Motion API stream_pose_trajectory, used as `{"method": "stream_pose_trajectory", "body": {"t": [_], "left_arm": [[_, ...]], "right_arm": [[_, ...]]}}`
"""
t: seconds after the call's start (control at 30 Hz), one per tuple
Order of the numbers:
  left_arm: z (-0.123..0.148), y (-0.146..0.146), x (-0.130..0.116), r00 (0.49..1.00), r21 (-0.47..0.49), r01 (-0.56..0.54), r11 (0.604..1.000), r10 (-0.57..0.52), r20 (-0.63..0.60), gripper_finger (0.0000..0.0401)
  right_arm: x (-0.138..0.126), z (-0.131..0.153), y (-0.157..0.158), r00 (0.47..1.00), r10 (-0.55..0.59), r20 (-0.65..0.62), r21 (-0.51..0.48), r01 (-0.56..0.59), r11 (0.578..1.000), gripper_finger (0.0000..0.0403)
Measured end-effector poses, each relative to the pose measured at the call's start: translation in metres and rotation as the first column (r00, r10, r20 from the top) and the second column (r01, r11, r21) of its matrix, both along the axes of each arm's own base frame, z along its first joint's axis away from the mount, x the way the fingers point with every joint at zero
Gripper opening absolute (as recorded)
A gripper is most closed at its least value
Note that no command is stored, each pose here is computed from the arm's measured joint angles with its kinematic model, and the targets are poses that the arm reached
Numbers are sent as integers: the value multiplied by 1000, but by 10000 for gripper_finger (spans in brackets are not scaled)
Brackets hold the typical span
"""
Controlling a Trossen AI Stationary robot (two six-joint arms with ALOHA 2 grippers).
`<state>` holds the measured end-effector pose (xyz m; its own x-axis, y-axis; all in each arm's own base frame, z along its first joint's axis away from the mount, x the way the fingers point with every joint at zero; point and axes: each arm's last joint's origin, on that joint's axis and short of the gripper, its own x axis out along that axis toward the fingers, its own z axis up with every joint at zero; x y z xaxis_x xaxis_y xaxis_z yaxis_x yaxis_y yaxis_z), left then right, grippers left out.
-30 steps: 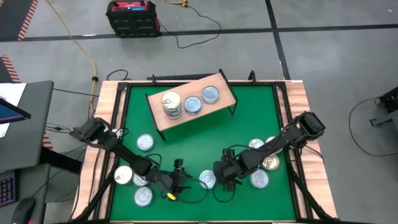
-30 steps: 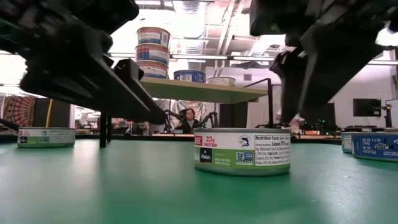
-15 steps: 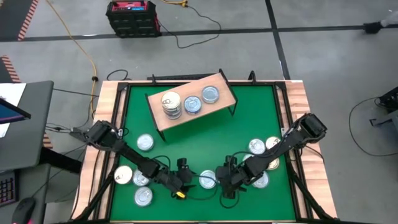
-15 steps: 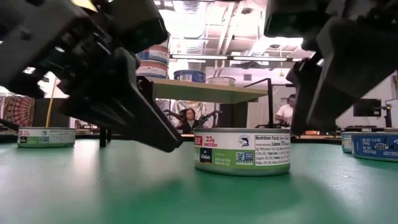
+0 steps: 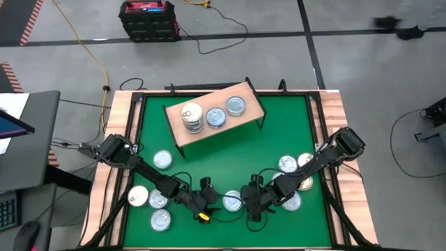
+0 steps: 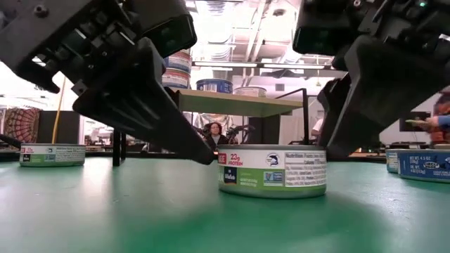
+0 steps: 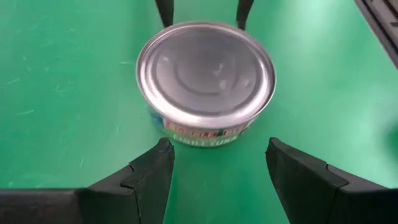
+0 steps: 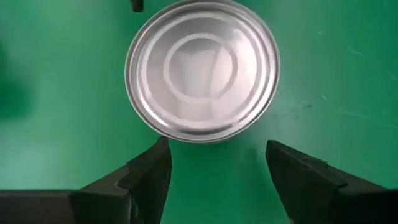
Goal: Stack canned seafood by type on shelf
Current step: Stack the green white tuna can on top of the green white tuna can on the shelf
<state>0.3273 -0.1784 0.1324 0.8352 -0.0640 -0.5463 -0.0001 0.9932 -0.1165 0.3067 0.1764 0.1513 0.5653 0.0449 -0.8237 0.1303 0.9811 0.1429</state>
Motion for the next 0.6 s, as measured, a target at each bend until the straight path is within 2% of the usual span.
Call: {"method": "stream_pose_trajectory", "body": {"t": [0.2,0.43,0.6], "left_arm": [[0,0,0,1000,6,-13,1000,13,8,245],[0,0,0,1000,5,-12,1000,12,8,245],[-17,-4,5,1000,10,-6,1000,6,19,245]], "right_arm": [[2,-19,8,999,29,-18,-30,-30,999,285],[5,-23,11,999,18,29,-43,-17,999,285],[7,-20,14,997,32,72,-43,-29,999,285]]}}
